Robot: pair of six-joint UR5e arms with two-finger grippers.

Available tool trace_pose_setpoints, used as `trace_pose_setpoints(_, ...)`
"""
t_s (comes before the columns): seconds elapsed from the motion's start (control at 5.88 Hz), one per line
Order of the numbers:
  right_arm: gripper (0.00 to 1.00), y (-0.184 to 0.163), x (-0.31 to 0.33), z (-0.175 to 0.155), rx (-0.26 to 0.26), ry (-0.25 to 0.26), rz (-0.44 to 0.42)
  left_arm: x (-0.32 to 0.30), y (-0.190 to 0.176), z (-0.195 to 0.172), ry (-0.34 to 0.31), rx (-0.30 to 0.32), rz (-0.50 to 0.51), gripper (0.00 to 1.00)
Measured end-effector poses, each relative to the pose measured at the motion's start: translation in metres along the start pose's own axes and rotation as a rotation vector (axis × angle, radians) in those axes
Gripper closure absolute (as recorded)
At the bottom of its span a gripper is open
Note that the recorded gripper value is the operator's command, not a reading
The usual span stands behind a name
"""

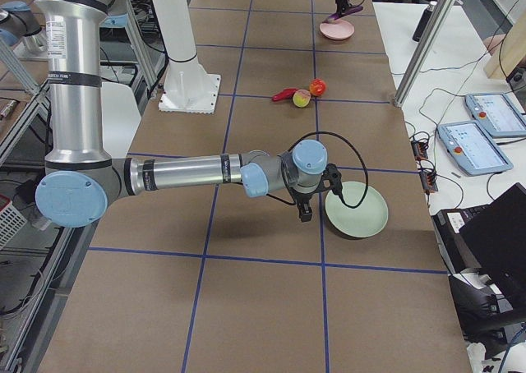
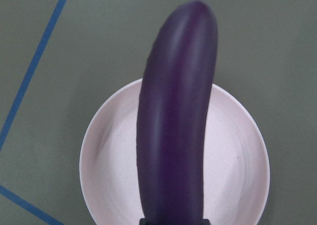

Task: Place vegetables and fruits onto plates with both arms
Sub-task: 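Carry the eggplant with the left gripper onto the pink plate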

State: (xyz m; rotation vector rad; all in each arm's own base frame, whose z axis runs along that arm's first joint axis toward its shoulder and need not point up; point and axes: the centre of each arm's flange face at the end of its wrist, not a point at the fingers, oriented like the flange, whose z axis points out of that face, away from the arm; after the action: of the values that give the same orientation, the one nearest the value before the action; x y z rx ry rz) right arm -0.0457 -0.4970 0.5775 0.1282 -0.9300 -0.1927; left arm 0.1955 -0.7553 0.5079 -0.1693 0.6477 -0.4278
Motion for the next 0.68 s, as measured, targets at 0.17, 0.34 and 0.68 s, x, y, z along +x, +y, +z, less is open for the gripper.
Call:
trace_pose_setpoints(0.17,0.0,-0.002,-0.003,-0.001,0.002,-0.003,0.025,-0.001,-0.004,0.012,0.005,-0.008,0.005,0.59)
trace_pose_setpoints(0.34,0.0,-0.005,-0.006,-0.002,0.006,-0.002,0.035,0.003,0.001,0.023,0.009,-0.02,0.018,0.59)
trace_pose_setpoints(0.68,0.0,-0.006,-0.008,-0.004,0.01,0.0,0.04,0.003,0.01,0.034,0.017,-0.038,0.035,0.0)
